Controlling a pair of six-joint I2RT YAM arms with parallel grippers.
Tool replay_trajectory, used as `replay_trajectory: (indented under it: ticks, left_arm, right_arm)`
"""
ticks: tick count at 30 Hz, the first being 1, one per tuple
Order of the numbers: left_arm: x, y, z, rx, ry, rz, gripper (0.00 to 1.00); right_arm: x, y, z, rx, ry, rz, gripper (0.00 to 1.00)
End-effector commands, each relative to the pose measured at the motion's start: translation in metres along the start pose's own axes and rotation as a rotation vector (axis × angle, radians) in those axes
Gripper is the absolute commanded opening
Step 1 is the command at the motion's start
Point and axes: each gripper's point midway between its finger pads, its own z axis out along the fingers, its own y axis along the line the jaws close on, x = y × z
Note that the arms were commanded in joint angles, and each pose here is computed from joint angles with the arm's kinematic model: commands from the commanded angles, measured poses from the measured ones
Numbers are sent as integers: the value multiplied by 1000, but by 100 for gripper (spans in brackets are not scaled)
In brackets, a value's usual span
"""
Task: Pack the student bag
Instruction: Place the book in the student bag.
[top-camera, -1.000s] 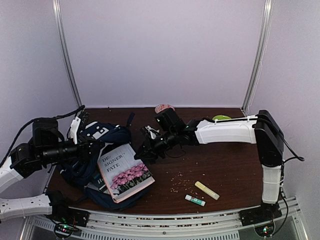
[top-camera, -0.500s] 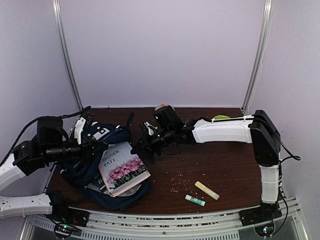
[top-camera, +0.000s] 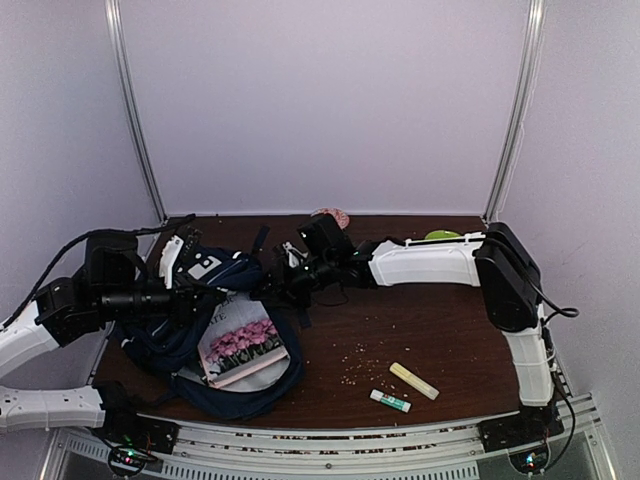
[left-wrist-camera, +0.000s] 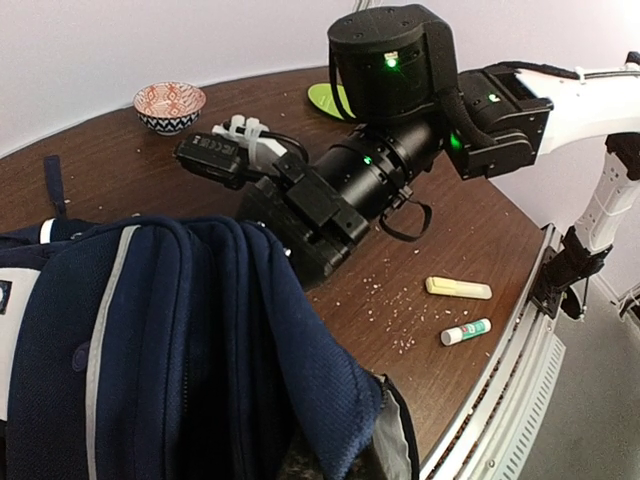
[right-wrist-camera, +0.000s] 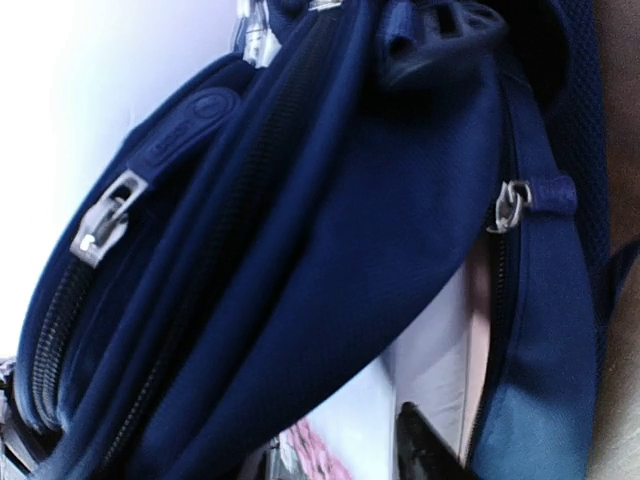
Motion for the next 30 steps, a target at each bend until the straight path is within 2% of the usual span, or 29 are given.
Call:
replay_trajectory:
  ticks: [1,6,12,16,18,23,27,30]
  left_arm:
    - [-54,-13,-11,40,-219,25,0]
    - [-57,-1,-5,-20,-250,-1,0]
    - [-72,24,-5,-154,-328,-55,0]
    - [-91,37,2,-224,-396,-107,0]
    - [-103,36,11,-222,-413,-125,0]
    - [-121,30,35,-185,-407,-144,0]
    - [-121,33,44,-194,-396,-167,0]
    - [-120,32,48,-184,-389,-176,0]
  right_arm:
    - [-17,40,-31,-63,-105,-90,50]
    - [-9,45,-69,-35,-153,-107,64]
    - [25,40,-120,0,-230,-133,67]
    - [65,48,-106,-18,-157,-163,65]
    - [73,35,-94,29,-142,-165,64]
    - [75,17,-86,2,-187,-97,62]
    - [69,-11,-83,104,-217,-82,61]
    - [64,-26,-76,108,-217,-25,59]
